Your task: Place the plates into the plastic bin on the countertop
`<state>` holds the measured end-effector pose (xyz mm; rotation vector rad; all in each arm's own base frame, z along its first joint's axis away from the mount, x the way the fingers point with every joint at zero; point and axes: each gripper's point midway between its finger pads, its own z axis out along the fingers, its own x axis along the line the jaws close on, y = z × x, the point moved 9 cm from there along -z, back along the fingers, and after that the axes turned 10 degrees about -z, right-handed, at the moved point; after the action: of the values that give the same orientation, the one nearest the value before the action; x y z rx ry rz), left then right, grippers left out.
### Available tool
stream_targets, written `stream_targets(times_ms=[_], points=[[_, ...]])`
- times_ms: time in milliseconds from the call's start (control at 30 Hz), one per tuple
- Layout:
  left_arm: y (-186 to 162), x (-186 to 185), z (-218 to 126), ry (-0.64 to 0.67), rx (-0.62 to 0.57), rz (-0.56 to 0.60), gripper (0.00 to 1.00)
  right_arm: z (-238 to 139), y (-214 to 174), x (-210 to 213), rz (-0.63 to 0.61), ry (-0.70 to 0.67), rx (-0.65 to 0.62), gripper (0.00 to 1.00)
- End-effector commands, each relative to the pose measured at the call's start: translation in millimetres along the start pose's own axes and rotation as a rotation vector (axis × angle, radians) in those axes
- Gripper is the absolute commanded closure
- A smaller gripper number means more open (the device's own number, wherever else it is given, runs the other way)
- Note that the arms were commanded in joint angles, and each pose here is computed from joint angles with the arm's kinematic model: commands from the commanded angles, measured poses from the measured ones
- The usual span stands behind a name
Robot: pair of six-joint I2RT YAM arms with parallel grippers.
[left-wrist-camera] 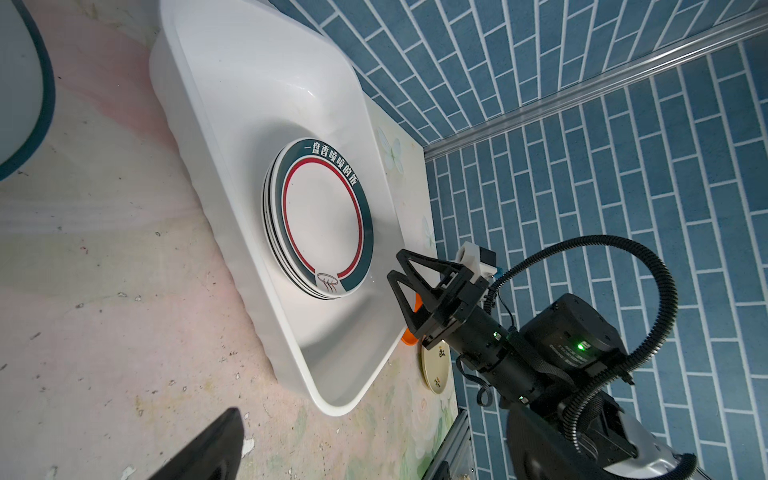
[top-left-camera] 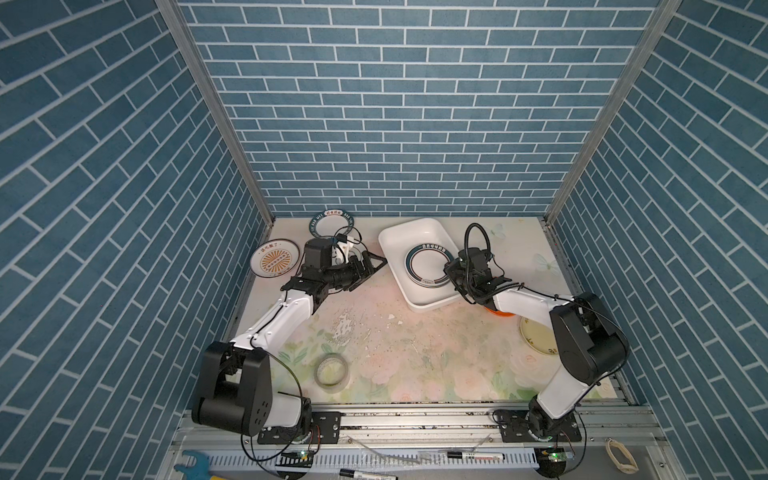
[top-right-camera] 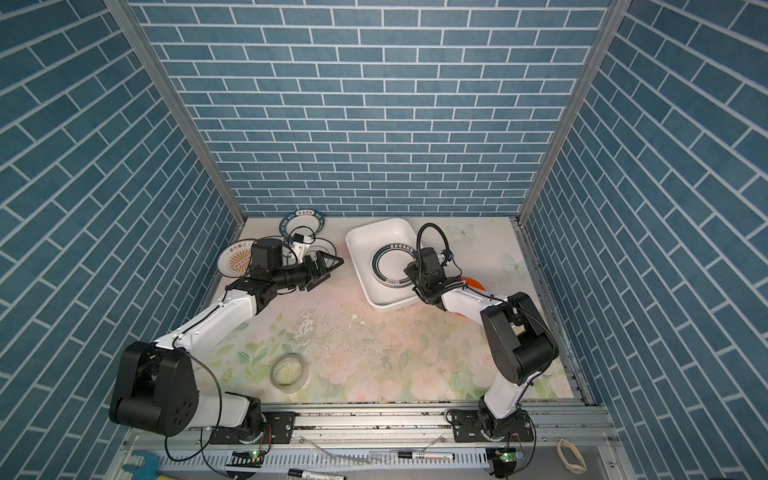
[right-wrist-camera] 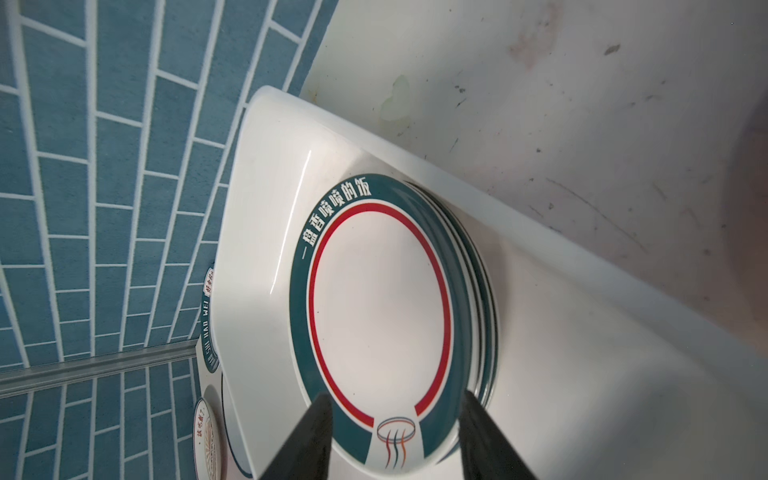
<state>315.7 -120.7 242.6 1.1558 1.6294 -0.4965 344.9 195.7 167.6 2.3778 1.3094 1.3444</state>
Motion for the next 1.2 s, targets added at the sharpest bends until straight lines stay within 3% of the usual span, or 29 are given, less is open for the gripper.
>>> stream_targets(times_ms=[0, 233, 467, 700, 833, 1167], points=[[4, -1, -9, 0.001, -0.021, -0.002, 0.0, -17, 5, 1, -0.037, -0.03, -0.026, 0.42], [8, -5, -19, -0.008, -0.06, 0.015, 0.0, -70, 21, 3, -0.161, -0.048, -0.119, 0.22], [-6, -18, -7, -0.058, 0.013, 0.068, 0.0, -116, 24, -26, -0.217, -0.106, -0.153, 0.12], [-72, -48, 39, -0.108, 0.316, 0.211, 0.01, -148, 11, -91, -0.116, -0.213, -0.151, 0.05], [-115, -61, 56, -0.141, 0.472, 0.281, 0.0, -160, 0, -121, -0.049, -0.238, -0.149, 0.07], [-158, -71, 65, -0.169, 0.603, 0.344, 0.01, -152, -22, -165, 0.135, -0.194, -0.06, 0.1]])
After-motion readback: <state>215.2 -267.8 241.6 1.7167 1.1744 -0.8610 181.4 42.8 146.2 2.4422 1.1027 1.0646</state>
